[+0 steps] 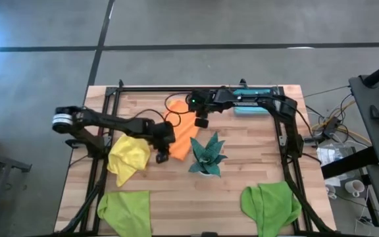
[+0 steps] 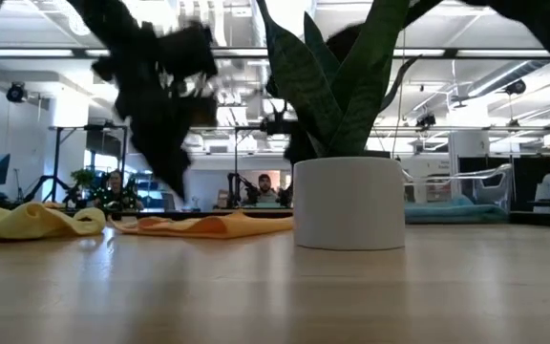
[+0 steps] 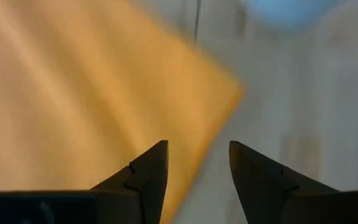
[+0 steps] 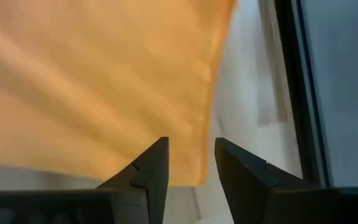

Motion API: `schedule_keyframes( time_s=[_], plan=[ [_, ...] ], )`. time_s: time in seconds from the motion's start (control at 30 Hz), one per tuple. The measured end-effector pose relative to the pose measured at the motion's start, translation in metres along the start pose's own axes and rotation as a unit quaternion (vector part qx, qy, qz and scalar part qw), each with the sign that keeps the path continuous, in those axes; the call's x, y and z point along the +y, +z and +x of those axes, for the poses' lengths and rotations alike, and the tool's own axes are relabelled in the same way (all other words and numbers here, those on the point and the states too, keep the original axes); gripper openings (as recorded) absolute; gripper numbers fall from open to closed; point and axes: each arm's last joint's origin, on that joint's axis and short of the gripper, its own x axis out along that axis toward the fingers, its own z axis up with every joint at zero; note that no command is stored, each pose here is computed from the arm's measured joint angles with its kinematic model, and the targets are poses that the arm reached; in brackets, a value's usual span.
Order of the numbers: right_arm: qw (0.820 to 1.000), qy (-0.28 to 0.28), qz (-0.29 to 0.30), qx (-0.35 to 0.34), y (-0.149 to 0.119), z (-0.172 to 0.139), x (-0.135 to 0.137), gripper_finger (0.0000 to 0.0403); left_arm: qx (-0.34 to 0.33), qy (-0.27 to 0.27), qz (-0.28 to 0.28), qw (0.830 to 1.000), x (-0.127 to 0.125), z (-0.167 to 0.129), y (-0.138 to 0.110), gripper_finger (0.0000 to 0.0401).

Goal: Fold microfiber towels
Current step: Fold the orange microfiber cloth

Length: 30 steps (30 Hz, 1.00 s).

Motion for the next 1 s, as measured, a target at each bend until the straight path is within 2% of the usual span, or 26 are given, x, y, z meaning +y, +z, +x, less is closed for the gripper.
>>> schedule_keyframes(
  time_s=[0.07,0.17,0.23,0.3,0.43,0.57,0.63,0.7,0.77,0.8,0.93,1.0],
  plan=[
    [1.0,0.003,-0.004,-0.011,0.003,-0.014,0.002,0.0128,-0.02,0.03,0.015,0.999,0.0,-0.015,0.001,0.0155],
    [0.999,0.016,0.01,-0.043,0.007,-0.029,0.009,0.0128,-0.037,0.111,0.019,0.993,0.008,-0.03,-0.005,0.0155],
    [0.995,0.05,0.031,-0.076,0.011,-0.032,0.015,0.0128,-0.052,0.172,0.004,0.984,0.017,-0.034,-0.013,0.0155],
    [0.988,0.094,0.039,-0.113,0.014,-0.026,0.029,0.0128,-0.062,0.199,-0.018,0.978,0.027,-0.028,-0.022,0.0155],
    [0.977,0.149,0.045,-0.144,0.015,0.002,0.055,0.0128,-0.052,0.193,-0.032,0.979,0.04,-0.004,-0.041,0.0155],
    [0.975,0.181,0.058,-0.111,0.008,0.037,0.065,0.0128,-0.007,0.196,-0.064,0.979,0.047,0.011,-0.052,0.0155],
    [0.978,0.184,0.054,-0.085,0.002,0.05,0.069,0.0128,0.003,0.147,-0.086,0.985,0.043,0.014,-0.053,0.0155],
    [0.979,0.187,0.047,-0.065,-0.001,0.052,0.07,0.0128,0.007,0.069,-0.102,0.992,0.033,0.017,-0.051,0.0155],
    [0.983,0.176,0.026,-0.046,-0.005,0.052,0.067,0.0128,0.023,0.009,-0.097,0.995,0.019,0.018,-0.052,0.0155],
    [0.986,0.164,0.016,-0.036,-0.007,0.051,0.064,0.0128,0.024,-0.002,-0.088,0.996,0.014,0.018,-0.052,0.0155],
    [0.993,0.116,-0.021,-0.014,-0.012,0.036,0.052,0.0128,-0.013,0.003,-0.043,0.999,-0.003,0.004,-0.037,0.0155],
    [0.993,0.11,-0.021,-0.024,-0.01,0.024,0.047,0.0128,-0.039,0.05,-0.036,0.997,-0.003,-0.007,-0.03,0.0155]
  ],
)
